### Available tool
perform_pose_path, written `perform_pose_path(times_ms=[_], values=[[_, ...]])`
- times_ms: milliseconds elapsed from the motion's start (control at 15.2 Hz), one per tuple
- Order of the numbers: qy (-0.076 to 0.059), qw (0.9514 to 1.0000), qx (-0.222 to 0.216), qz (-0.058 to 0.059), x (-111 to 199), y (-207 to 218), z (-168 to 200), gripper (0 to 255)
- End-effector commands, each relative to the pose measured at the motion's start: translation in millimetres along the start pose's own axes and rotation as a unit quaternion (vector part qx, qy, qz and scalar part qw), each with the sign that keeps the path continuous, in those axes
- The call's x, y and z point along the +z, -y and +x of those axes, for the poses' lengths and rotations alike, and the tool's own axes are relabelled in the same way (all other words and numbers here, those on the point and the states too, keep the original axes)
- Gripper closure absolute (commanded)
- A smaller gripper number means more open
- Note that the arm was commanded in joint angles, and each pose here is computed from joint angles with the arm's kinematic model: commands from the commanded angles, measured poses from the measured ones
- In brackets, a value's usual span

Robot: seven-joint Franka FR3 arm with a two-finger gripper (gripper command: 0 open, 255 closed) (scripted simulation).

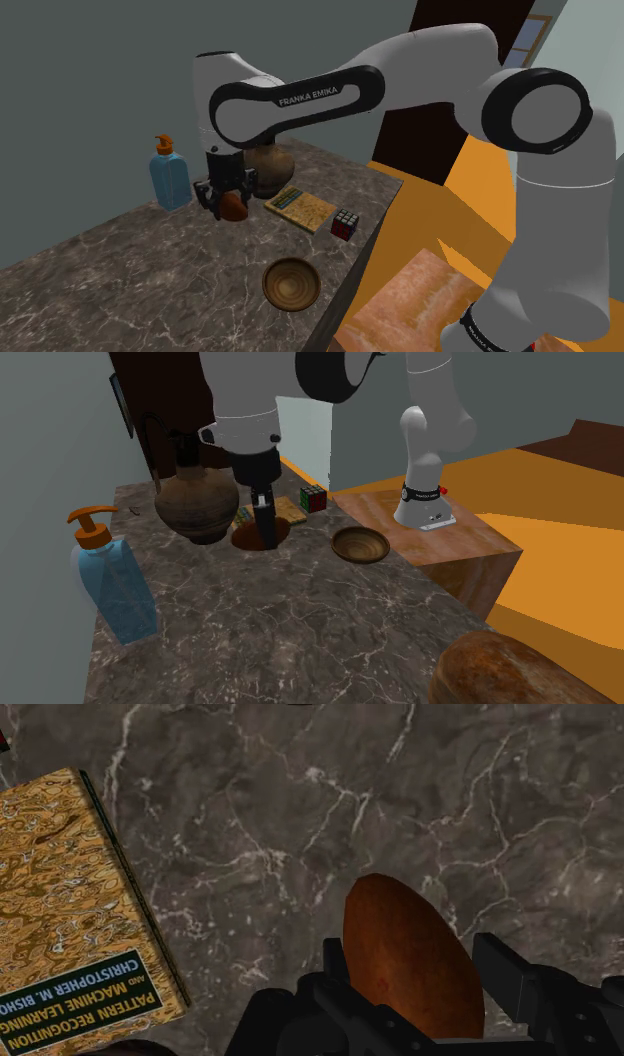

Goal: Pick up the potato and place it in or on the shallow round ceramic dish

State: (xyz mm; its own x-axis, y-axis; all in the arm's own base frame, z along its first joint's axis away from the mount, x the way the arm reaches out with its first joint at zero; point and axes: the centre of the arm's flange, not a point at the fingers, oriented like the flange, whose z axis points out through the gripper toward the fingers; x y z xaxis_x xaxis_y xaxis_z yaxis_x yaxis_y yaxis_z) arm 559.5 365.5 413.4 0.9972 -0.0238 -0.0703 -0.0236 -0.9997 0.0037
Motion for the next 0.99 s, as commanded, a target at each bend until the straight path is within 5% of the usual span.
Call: perform_pose_path(times_ms=[0,198,924], values=[[0.0,1.0,0.0,0.0,-11.1,0.5,-1.0,255],[0.0,1.0,0.0,0.0,-22.3,0.5,-1.8,255],[0.0,1.0,0.0,0.0,-11.9,-29.9,-143.4,255]])
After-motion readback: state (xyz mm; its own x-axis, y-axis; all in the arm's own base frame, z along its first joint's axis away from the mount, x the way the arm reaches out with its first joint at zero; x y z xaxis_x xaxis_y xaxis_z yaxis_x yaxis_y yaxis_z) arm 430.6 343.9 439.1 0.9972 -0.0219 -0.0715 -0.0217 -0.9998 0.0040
